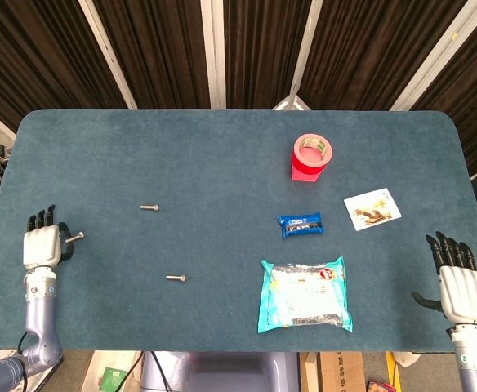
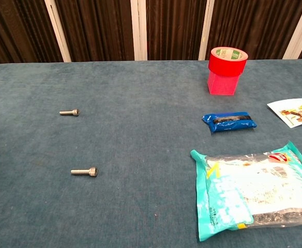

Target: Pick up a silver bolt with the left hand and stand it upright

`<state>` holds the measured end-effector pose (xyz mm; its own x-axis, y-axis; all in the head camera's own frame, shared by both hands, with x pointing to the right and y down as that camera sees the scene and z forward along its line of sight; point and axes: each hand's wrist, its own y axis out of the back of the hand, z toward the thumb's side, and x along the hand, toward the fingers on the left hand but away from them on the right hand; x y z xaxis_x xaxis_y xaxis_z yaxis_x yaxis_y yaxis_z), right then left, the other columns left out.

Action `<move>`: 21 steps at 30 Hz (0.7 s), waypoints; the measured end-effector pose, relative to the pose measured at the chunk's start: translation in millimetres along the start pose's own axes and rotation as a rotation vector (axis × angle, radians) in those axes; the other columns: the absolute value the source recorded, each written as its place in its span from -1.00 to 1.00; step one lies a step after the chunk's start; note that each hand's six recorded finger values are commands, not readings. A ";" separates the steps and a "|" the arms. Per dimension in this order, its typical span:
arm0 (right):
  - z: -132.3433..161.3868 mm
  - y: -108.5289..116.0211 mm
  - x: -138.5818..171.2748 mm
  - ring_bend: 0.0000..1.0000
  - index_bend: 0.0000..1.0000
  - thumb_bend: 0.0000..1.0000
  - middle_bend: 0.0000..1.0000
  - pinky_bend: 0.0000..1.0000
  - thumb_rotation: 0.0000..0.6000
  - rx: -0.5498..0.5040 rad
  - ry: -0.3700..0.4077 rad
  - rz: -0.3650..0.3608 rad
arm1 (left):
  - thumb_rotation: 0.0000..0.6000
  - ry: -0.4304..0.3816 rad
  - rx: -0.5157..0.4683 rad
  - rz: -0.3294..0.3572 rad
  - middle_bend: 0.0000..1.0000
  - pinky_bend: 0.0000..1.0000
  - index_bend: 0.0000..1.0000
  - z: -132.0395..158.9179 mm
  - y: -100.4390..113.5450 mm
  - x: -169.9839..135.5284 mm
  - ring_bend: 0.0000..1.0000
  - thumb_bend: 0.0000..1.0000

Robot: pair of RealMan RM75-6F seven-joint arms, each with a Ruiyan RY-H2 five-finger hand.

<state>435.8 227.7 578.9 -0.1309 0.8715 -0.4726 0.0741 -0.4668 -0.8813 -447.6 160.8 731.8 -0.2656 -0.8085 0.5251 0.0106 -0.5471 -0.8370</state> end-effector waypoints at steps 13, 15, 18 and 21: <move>1.0 -1.6 -0.8 -1.00 -0.86 -0.99 -0.99 -1.00 1.00 -0.002 0.001 0.006 | 1.00 -0.005 0.004 0.006 -0.98 -1.00 0.09 2.5 1.7 1.6 -1.00 0.10; 1.1 -1.6 -0.7 -1.00 -0.86 -0.99 -0.99 -1.00 1.00 -0.002 0.002 0.006 | 1.00 -0.002 0.004 0.011 -0.98 -1.00 0.09 2.1 2.8 2.3 -1.00 0.11; 1.8 -1.9 -0.6 -1.00 -0.86 -0.99 -0.99 -1.00 1.00 -0.003 0.004 0.007 | 1.00 -0.008 0.009 0.017 -0.98 -1.00 0.09 3.4 5.6 2.8 -1.00 0.12; 2.6 -1.8 -0.3 -1.00 -0.86 -0.99 -0.99 -1.00 1.00 -0.004 0.006 0.007 | 1.00 -0.026 0.030 0.040 -0.98 -1.00 0.09 7.0 13.5 2.7 -1.00 0.12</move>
<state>433.1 228.0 580.6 -0.1243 0.8693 -0.4783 0.0790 -0.4719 -0.8781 -441.4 149.8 723.0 -0.2391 -0.8349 0.4957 0.0496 -0.5203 -0.8525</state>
